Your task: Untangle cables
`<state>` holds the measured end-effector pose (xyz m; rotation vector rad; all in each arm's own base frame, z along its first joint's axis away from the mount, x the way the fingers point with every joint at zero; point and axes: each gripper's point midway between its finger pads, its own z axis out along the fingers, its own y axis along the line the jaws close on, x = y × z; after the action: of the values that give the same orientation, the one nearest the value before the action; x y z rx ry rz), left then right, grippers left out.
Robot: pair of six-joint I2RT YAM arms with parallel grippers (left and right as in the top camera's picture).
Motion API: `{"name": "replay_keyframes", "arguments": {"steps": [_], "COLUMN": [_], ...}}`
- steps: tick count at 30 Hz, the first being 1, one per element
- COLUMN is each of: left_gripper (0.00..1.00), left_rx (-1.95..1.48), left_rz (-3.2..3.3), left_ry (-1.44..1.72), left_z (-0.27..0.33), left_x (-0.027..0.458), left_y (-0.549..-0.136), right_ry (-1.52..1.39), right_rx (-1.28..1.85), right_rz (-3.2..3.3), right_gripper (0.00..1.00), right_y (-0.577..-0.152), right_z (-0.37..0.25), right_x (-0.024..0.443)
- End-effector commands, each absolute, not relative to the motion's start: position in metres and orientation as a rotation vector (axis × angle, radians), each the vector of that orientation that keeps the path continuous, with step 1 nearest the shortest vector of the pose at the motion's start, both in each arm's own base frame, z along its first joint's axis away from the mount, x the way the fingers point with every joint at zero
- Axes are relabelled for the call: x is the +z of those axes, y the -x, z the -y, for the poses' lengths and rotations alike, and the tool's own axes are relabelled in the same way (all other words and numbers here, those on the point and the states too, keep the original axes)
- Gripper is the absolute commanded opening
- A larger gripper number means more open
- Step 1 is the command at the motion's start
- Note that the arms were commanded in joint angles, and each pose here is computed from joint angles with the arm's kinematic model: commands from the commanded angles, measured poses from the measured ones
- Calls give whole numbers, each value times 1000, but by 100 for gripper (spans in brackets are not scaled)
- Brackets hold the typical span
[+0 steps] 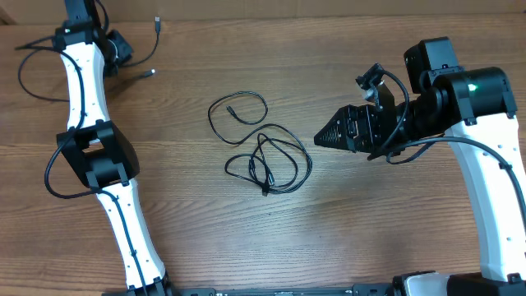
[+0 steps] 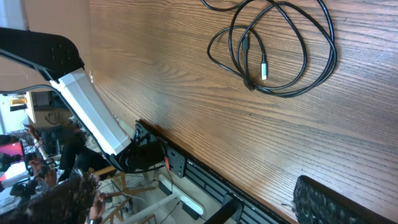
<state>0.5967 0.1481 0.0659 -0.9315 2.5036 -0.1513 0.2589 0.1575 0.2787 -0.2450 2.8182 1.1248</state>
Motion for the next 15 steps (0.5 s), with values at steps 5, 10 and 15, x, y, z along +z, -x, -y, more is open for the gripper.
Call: {"name": "replay_keyframes", "arguments": {"steps": [5, 10, 15], "left_gripper": [45, 46, 63], "left_rx": [-548, -674, -857], "left_rz": [-2518, -2437, -2446], "left_ry": [693, 604, 546], "left_z": [-94, -76, -38], "left_x": [88, 156, 223], "left_y": [-610, -607, -568], "right_ry": [259, 262, 118], "right_rx": [1118, 1104, 968], "right_rz": [-2807, -2803, -2844], "right_gripper": [100, 100, 100], "right_y": [-258, -260, -273], "right_z": [-157, -156, -143], "right_x": [281, 281, 271]}}
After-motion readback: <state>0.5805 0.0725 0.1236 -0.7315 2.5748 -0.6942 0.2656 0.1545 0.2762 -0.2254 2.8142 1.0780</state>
